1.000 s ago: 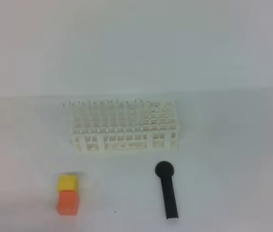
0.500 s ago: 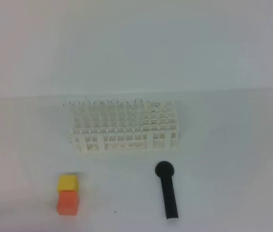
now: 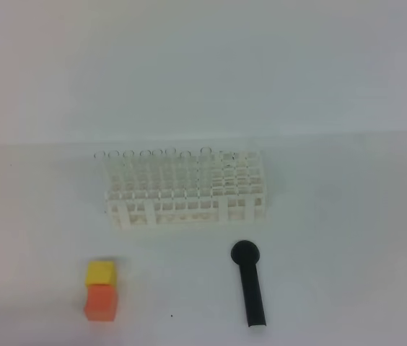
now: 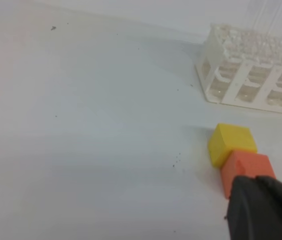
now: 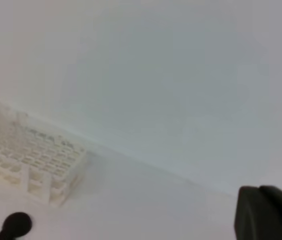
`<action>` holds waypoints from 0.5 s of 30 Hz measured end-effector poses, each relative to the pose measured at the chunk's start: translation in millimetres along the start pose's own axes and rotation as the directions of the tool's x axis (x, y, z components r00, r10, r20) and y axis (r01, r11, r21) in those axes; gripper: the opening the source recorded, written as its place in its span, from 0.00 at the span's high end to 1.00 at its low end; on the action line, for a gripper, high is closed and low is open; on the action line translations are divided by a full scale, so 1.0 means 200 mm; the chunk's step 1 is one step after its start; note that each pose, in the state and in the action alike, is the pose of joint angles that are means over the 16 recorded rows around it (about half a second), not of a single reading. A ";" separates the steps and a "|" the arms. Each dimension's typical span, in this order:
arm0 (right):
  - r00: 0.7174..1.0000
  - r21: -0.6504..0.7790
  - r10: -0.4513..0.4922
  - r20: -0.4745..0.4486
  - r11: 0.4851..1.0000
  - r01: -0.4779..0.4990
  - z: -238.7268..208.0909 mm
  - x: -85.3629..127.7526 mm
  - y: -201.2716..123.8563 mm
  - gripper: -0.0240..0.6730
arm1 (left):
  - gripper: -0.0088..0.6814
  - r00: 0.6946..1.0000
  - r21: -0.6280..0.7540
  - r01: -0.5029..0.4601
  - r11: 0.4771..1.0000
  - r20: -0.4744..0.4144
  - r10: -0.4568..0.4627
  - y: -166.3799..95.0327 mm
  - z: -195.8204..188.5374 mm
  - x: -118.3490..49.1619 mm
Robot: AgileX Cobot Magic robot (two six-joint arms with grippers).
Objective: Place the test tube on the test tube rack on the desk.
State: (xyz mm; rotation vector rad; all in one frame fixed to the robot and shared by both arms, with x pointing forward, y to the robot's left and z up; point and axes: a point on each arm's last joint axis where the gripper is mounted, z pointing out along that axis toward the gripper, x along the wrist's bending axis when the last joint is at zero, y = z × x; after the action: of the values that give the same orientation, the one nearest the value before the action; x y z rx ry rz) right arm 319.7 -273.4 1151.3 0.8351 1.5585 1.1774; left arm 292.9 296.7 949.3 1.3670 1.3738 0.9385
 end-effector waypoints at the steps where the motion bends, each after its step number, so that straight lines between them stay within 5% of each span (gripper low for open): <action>1: 1.000 0.015 0.016 0.017 1.000 -0.016 -0.01 0.00 -0.02 0.97 | 0.99 1.000 0.000 0.000 1.000 0.000 0.000 0.00 0.00 0.00; 15: 0.971 -0.039 0.122 0.204 0.992 -0.117 -0.10 0.02 -0.19 0.97 | 0.99 1.000 -0.009 0.002 1.000 0.002 -0.002 0.02 -0.01 0.00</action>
State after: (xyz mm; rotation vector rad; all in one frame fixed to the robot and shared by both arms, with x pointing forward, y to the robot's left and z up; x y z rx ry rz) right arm 300.2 -287.6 1114.4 1.0115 1.3361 1.1557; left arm 292.8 296.7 953.0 1.3591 1.3685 0.9406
